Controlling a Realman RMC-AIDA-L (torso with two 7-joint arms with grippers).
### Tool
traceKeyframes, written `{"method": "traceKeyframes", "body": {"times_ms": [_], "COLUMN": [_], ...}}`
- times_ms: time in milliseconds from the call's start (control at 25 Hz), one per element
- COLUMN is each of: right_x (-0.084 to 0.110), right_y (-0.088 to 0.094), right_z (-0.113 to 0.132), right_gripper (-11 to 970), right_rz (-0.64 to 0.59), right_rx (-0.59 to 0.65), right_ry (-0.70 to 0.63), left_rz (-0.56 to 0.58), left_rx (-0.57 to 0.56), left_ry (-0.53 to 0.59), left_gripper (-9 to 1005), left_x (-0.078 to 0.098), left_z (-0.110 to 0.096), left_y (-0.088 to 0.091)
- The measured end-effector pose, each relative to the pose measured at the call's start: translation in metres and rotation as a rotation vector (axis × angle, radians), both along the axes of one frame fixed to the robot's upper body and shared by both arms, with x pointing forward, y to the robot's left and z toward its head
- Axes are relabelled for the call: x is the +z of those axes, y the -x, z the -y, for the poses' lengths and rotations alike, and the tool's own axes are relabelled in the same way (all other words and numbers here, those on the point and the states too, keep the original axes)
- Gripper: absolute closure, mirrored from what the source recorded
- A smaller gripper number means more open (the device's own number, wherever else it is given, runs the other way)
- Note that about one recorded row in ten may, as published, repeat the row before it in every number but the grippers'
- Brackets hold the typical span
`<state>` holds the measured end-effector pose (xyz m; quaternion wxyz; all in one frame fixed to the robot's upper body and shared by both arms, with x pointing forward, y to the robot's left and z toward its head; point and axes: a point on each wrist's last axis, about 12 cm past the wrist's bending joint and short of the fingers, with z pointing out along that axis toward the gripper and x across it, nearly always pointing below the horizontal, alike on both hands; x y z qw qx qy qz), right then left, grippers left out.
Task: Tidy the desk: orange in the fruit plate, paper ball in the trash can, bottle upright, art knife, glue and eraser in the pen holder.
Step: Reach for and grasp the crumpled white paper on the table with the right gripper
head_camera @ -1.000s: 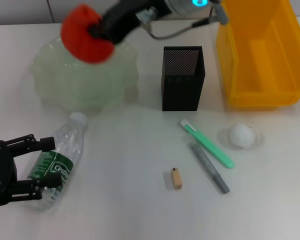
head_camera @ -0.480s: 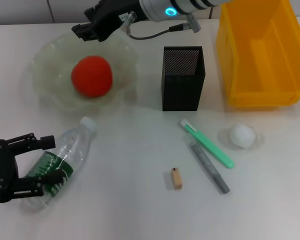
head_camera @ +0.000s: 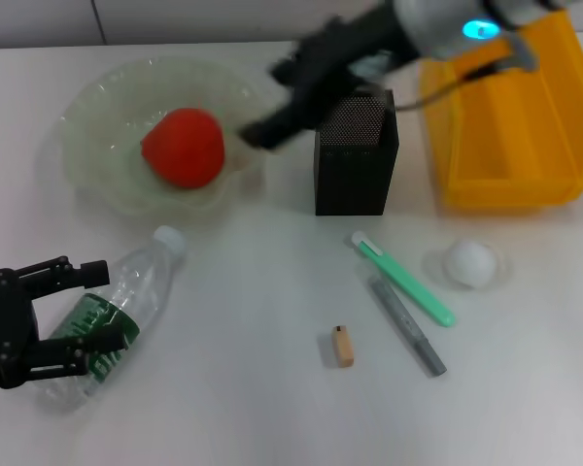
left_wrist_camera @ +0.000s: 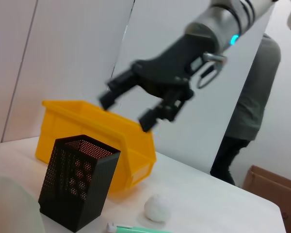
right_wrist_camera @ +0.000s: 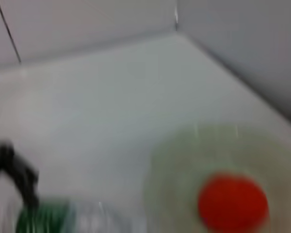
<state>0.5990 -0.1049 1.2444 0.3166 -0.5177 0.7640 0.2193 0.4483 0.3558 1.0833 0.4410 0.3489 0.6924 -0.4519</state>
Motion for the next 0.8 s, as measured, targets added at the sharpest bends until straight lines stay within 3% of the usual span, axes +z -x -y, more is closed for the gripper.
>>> {"method": "traceKeyframes", "body": {"times_ms": [120,160,240,440,800], "right_x": [-0.005,-0.005,-0.019,-0.04,-0.06], "right_y": [0.016,0.016,0.023,0.024,0.024], "right_z": [0.034,0.034,0.061,0.096,0.114], "right_gripper": [152,137,107,123,153], "right_rz": [-0.043,-0.043,-0.083,-0.154,-0.225], "right_rx": [-0.088,-0.088,-0.177,-0.301,-0.339], "right_ry": [0.155,0.155,0.237,0.349,0.438], "left_rz": [-0.001,-0.001,-0.003,-0.007,-0.02], "left_rx": [0.001,0.001,0.003,0.011,-0.006], "left_ry": [0.0,-0.001,-0.002,-0.009,-0.021], "left_gripper": [169,169,169,170,171], "left_x": [0.0,0.0,0.0,0.002,0.003], "left_z": [0.0,-0.001,-0.001,-0.001,0.005], "left_y": [0.0,0.0,0.0,-0.005,-0.015]}}
